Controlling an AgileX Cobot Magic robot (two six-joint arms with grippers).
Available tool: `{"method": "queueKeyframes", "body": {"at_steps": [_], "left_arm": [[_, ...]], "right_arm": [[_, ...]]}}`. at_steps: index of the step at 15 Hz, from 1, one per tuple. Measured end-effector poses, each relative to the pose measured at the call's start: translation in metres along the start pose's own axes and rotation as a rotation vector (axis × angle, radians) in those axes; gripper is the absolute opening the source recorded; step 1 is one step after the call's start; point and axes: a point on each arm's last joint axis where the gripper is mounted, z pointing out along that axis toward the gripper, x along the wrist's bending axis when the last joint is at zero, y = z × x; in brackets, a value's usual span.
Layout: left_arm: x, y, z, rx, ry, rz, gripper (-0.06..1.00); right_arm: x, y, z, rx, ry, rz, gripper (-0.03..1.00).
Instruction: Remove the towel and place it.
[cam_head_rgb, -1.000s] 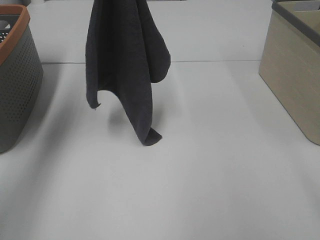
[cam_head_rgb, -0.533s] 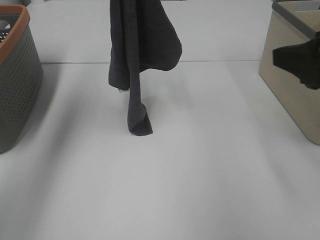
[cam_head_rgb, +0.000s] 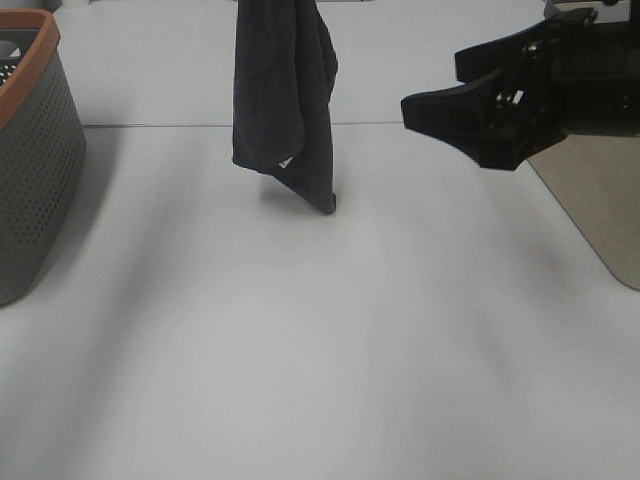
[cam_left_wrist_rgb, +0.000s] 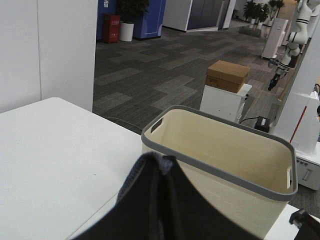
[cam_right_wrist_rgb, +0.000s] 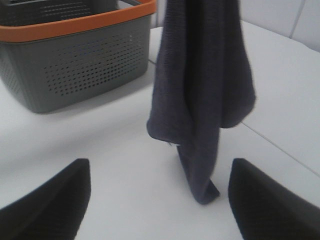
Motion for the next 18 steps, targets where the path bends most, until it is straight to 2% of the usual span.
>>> {"method": "queueKeyframes", "body": {"at_steps": [2, 6, 7, 8, 9, 11, 14, 18], "left_arm": [[-0.002, -0.001, 0.0, 0.008, -0.023, 0.0, 0.0], [-0.004, -0.001, 0.0, 0.016, -0.046, 0.0, 0.0], [-0.004, -0.002, 0.0, 0.017, -0.049, 0.0, 0.0], [-0.004, -0.002, 0.0, 0.017, -0.049, 0.0, 0.0], [-0.005, -0.002, 0.0, 0.018, -0.051, 0.0, 0.0], [-0.005, -0.002, 0.0, 0.02, -0.057, 0.0, 0.0], [-0.006, -0.002, 0.0, 0.022, -0.062, -0.008, 0.0], [-0.006, -0.002, 0.0, 0.023, -0.062, -0.027, 0.0]], "right_arm": [[-0.005, -0.008, 0.023, -0.007, 0.089, -0.053, 0.75], [-0.024, -0.018, 0.064, 0.01, 0.151, -0.018, 0.74], [-0.019, -0.021, 0.092, 0.025, 0.202, -0.02, 0.74], [-0.019, -0.021, 0.092, 0.025, 0.202, -0.02, 0.74], [-0.009, -0.027, 0.119, 0.066, 0.239, -0.038, 0.74], [-0.003, -0.03, 0.145, 0.098, 0.253, -0.063, 0.74], [-0.006, -0.032, 0.175, 0.105, 0.251, -0.085, 0.74], [-0.012, -0.04, 0.19, 0.124, 0.239, -0.082, 0.72]]}}
